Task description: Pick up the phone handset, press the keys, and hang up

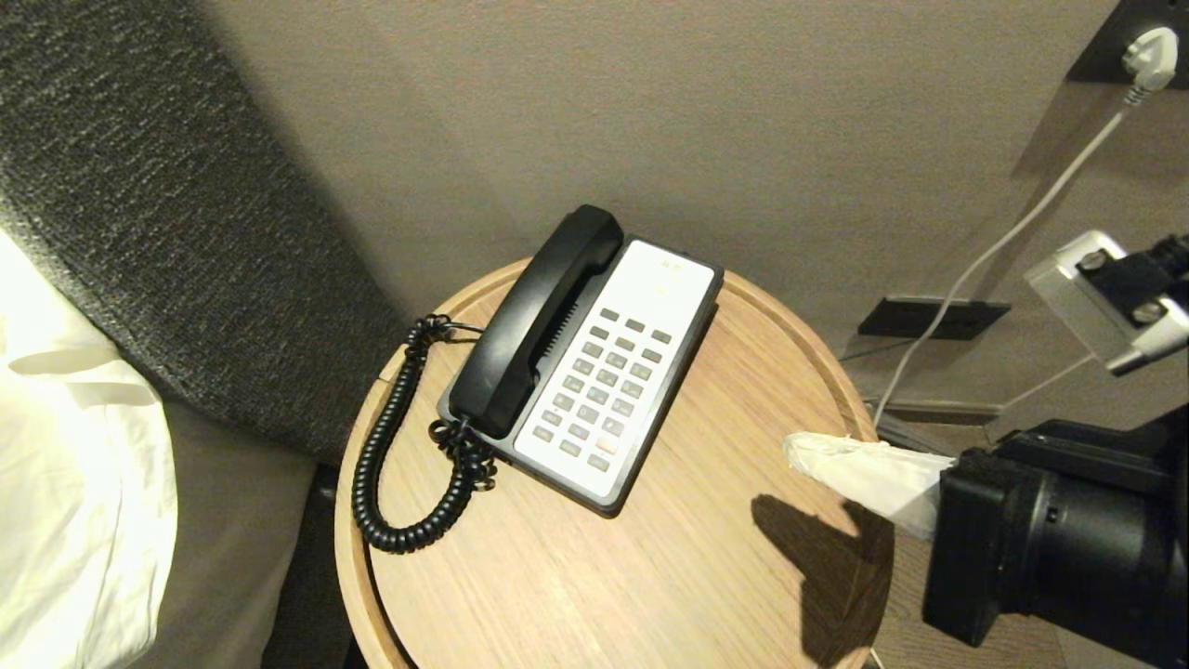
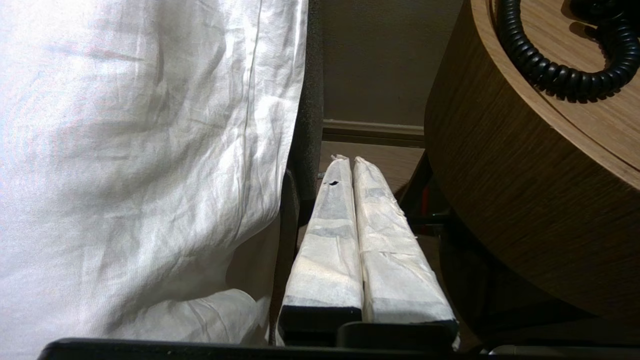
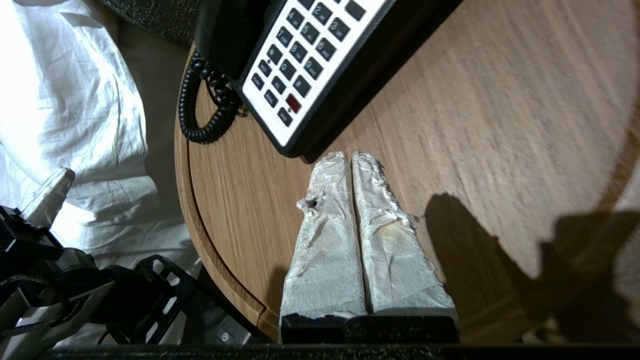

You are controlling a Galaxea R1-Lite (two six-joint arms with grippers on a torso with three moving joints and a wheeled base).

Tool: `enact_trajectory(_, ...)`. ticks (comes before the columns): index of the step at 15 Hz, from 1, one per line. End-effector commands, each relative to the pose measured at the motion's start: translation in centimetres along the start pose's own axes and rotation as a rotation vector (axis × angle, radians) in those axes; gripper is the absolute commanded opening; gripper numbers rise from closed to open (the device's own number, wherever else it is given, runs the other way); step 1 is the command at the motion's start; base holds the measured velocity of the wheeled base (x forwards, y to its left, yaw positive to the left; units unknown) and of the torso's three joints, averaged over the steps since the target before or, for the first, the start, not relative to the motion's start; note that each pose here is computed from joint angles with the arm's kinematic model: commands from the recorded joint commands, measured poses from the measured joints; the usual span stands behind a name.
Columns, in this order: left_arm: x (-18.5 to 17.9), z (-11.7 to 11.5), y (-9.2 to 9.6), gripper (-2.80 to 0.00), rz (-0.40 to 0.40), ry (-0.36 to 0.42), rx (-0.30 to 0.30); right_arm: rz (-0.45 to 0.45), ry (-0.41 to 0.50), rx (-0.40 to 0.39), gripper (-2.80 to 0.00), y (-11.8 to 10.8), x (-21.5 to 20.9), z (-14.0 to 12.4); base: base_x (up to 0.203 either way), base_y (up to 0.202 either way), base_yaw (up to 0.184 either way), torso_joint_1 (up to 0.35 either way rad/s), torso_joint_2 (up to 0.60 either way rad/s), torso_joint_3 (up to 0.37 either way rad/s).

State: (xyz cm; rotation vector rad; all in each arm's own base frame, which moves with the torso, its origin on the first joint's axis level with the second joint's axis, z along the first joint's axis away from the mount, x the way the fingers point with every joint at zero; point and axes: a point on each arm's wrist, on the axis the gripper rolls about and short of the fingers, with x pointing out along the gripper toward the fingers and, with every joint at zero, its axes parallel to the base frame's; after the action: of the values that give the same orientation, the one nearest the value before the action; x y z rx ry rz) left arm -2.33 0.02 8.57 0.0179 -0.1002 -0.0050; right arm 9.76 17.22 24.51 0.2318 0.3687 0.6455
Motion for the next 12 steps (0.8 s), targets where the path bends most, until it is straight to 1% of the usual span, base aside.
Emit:
enact_trajectory(1, 0.2, -1.1, 0.0, -2.80, -0.001, 0.039, 0.002, 0.010, -0.032, 0.019, -2.80, -1.0, -2.0, 0.0, 0.000, 0.000, 0.000, 0.000, 0.00, 0.000)
enact_trajectory(2, 0.2, -1.1, 0.0, -2.80, -0.001, 0.039, 0.000, -0.001, -0.044, 0.026, -2.80, -1.9, -3.0, -0.4, 0.000, 0.000, 0.000, 0.000, 0.00, 0.000)
enact_trajectory(3, 0.2, -1.1, 0.0, -2.80, -0.001, 0.039, 0.000, -0.045, -0.060, 0.036, -2.80, -3.1, -3.5, -0.7, 0.000, 0.000, 0.000, 0.000, 0.00, 0.000)
enact_trajectory(4, 0.2, -1.1, 0.0, -2.80, -0.001, 0.039, 0.000, -0.121, -0.087, 0.056, -2.80, -4.6, -3.8, -0.8, 0.000, 0.000, 0.000, 0.000, 0.00, 0.000)
enact_trajectory(6, 0.2, -1.1, 0.0, -2.80, -0.001, 0.039, 0.000, -0.339, -0.174, 0.123, -2.80, -8.5, -4.9, -0.5, 0.000, 0.000, 0.000, 0.000, 0.00, 0.000)
enact_trajectory(7, 0.2, -1.1, 0.0, -2.80, -0.001, 0.039, 0.000, -0.427, -0.217, 0.159, -2.80, -10.3, -6.0, -0.5, 0.000, 0.000, 0.000, 0.000, 0.00, 0.000)
enact_trajectory(8, 0.2, -1.1, 0.0, -2.80, -0.001, 0.039, 0.000, -0.480, -0.254, 0.186, -2.80, -11.5, -7.5, -0.9, 0.000, 0.000, 0.000, 0.000, 0.00, 0.000)
enact_trajectory(9, 0.2, -1.1, 0.0, -2.80, -0.001, 0.039, 0.000, -0.510, -0.293, 0.196, -2.80, -12.3, -9.3, -1.9, 0.000, 0.000, 0.000, 0.000, 0.00, 0.000)
enact_trajectory(10, 0.2, -1.1, 0.0, -2.80, -0.001, 0.039, 0.000, -0.506, -0.330, 0.170, -2.80, -12.3, -11.3, -3.7, 0.000, 0.000, 0.000, 0.000, 0.00, 0.000)
enact_trajectory(12, 0.2, -1.1, 0.0, -2.80, -0.001, 0.039, 0.000, -0.439, -0.367, 0.067, -2.80, -11.6, -13.7, -7.7, 0.000, 0.000, 0.000, 0.000, 0.00, 0.000)
